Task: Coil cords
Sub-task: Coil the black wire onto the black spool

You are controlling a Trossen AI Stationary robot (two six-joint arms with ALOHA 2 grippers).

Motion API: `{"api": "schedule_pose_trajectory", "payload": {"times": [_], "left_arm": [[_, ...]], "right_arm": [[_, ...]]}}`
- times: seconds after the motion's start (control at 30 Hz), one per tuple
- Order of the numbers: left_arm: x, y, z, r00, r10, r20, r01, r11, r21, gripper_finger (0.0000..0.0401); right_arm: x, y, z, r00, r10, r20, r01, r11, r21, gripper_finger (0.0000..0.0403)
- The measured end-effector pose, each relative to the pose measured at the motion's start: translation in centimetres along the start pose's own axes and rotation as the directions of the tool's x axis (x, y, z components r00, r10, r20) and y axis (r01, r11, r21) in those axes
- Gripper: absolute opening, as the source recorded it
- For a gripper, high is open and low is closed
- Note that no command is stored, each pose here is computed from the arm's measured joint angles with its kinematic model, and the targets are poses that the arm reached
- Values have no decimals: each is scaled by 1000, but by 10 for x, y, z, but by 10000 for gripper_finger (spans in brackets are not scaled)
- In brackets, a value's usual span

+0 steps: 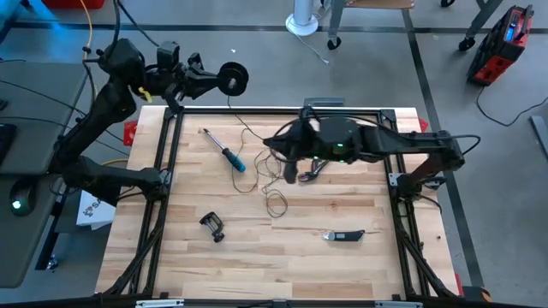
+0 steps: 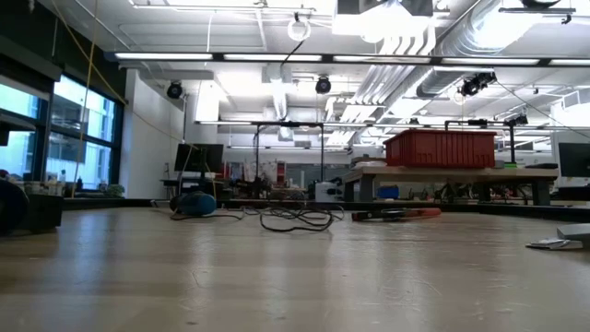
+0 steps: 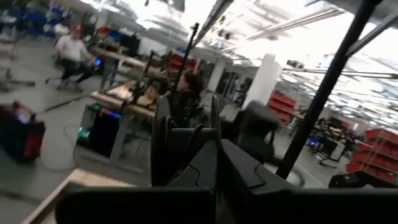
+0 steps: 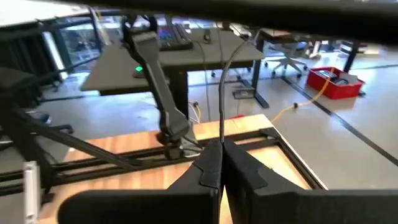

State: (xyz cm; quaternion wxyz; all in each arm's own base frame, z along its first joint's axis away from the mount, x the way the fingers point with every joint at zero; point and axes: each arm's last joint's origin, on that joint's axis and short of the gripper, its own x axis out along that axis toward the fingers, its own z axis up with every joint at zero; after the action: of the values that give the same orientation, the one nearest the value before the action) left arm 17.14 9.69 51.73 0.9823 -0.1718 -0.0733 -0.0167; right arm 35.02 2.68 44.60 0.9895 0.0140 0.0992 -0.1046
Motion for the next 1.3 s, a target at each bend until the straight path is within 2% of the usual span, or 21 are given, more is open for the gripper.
{"api": "schedule_pose_trajectory", "payload": {"times": [0.2,0.33,0.53,0.8,0.93,1.07,1.3], "left_arm": [[-10,0,-14,987,103,-120,-115,988,-104,0],[-12,-1,-19,980,101,-174,-137,968,-209,0],[4,-10,-30,968,-47,-248,-55,920,-388,0],[41,-25,-54,912,-230,-341,27,861,-509,0],[66,-33,-59,902,-319,-290,130,843,-523,0],[89,-36,-61,875,-431,-222,239,782,-576,0],[118,-35,-67,839,-528,-129,347,703,-621,0]], "right_arm": [[-31,3,15,998,37,49,-37,999,-2,0],[-46,-1,21,998,27,59,-26,999,-19,0],[-60,-7,26,997,11,75,-7,998,-59,0],[-66,-16,31,995,-18,94,26,996,-89,0],[-64,-19,30,996,-15,91,24,995,-93,0],[-63,-22,33,994,-12,113,22,996,-85,0],[-59,-24,39,983,25,184,-13,998,-68,0]]}}
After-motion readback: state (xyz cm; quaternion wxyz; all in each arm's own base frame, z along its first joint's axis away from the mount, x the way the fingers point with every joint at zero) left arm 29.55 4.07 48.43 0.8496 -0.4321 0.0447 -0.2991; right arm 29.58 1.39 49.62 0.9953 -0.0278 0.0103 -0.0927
